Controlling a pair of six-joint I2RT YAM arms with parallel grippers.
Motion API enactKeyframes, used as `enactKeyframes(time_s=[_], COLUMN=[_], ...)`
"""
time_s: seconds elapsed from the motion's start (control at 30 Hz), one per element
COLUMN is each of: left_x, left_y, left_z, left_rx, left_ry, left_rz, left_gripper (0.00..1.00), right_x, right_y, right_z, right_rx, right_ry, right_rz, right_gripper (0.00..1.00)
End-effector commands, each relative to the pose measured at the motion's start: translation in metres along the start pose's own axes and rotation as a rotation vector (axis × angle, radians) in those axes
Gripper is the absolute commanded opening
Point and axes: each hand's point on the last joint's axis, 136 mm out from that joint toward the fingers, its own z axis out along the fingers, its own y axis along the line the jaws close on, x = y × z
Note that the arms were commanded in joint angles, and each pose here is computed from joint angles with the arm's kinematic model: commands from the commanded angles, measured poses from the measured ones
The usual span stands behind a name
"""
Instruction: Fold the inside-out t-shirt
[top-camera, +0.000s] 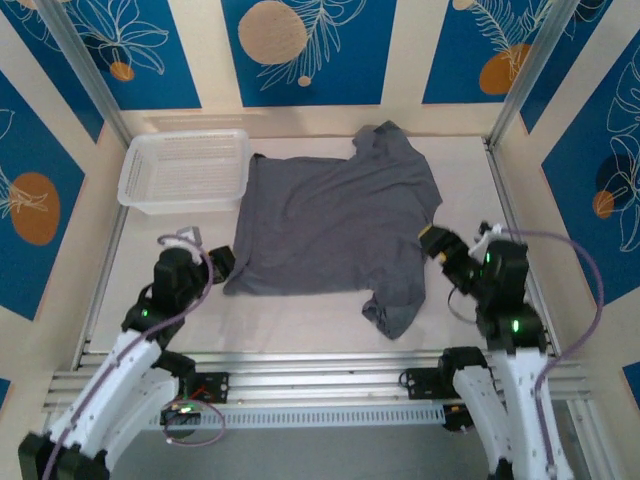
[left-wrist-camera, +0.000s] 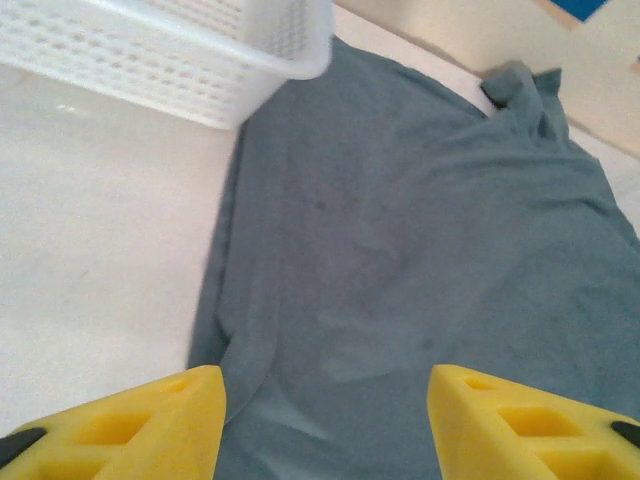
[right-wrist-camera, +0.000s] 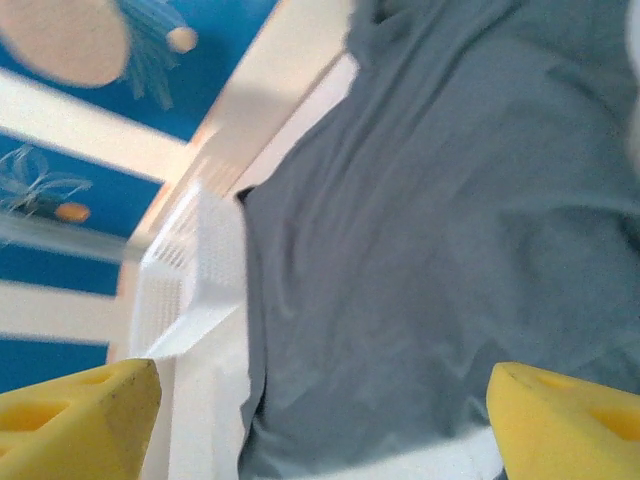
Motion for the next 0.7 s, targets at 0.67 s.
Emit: enactKeyframes(time_s=[0.67], left_x=[0.066], left_y=[0.008], left_z=[0.117], left_rx=[-0.243], left_ry=[0.434], left_rz=[0.237], left_gripper=[0.66], right_x=[-0.098], right_y=[-0.179], right_z=[0.262], right_rx=[0.484], right_ry=[0.364], right_rz=[0.175], right_gripper=[0.57])
